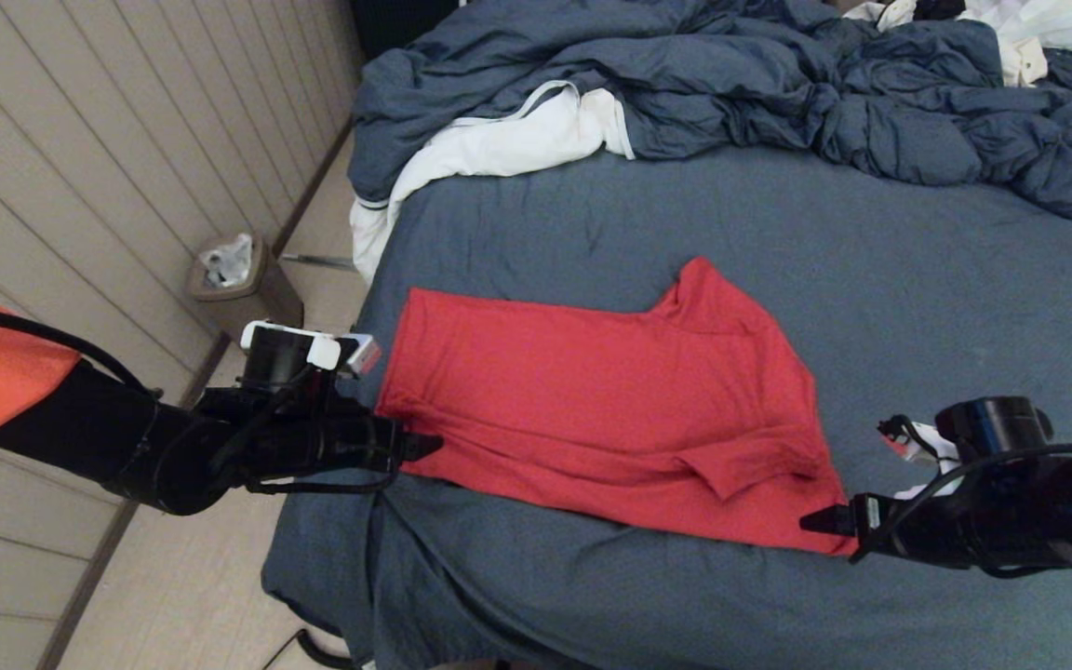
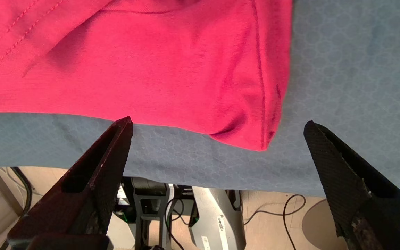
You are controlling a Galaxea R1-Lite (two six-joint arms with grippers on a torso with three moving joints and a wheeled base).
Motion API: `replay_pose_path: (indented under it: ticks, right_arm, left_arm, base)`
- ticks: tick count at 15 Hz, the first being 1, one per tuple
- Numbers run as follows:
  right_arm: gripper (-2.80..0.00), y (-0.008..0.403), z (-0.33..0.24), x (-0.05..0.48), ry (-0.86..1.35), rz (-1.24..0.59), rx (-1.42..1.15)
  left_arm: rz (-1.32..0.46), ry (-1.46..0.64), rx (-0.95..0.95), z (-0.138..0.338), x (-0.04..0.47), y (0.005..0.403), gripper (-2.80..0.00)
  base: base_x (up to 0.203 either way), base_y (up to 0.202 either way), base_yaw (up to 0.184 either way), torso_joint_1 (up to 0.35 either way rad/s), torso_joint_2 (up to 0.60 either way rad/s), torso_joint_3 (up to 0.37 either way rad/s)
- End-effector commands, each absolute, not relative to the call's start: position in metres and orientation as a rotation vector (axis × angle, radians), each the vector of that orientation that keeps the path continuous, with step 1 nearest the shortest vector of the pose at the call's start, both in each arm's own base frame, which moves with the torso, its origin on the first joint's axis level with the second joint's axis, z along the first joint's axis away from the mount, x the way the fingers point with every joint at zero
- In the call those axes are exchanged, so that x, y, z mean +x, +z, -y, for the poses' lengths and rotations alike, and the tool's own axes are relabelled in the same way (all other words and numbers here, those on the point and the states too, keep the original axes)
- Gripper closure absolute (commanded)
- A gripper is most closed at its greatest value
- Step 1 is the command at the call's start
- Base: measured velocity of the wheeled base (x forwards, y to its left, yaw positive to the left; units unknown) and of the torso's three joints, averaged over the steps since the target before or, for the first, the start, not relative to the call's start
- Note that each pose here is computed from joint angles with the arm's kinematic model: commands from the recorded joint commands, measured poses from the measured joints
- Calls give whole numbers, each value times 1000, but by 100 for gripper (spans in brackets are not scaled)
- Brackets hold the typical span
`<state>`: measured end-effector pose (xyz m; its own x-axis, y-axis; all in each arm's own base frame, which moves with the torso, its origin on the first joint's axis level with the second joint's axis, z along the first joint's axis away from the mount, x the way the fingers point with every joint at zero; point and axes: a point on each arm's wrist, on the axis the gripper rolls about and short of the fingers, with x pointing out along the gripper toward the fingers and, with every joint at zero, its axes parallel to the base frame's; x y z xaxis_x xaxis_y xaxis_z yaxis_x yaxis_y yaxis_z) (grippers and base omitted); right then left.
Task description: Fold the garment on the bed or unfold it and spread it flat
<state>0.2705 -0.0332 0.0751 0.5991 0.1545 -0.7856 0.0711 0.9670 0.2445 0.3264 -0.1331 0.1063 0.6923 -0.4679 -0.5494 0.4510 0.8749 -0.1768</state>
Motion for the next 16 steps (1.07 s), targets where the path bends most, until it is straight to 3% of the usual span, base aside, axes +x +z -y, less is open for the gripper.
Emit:
replay_pose_path:
  ticks: [1, 15, 16]
  right_arm:
    - [-280, 75, 33, 270, 50, -928, 264]
    - [-280, 74, 32, 270, 53, -933, 263]
    - [-280, 75, 32, 270, 52, -932, 264]
  left_arm:
    - [-677, -509, -32, 136, 336, 78, -280]
    - [-648, -451, -52, 123, 357, 60, -280]
    - [-652, -451, -51, 123, 357, 59, 0]
  base:
    - [0, 0, 0, 0, 0, 0]
    - [0, 0, 0, 0, 0, 0]
    - [0, 0, 0, 0, 0, 0]
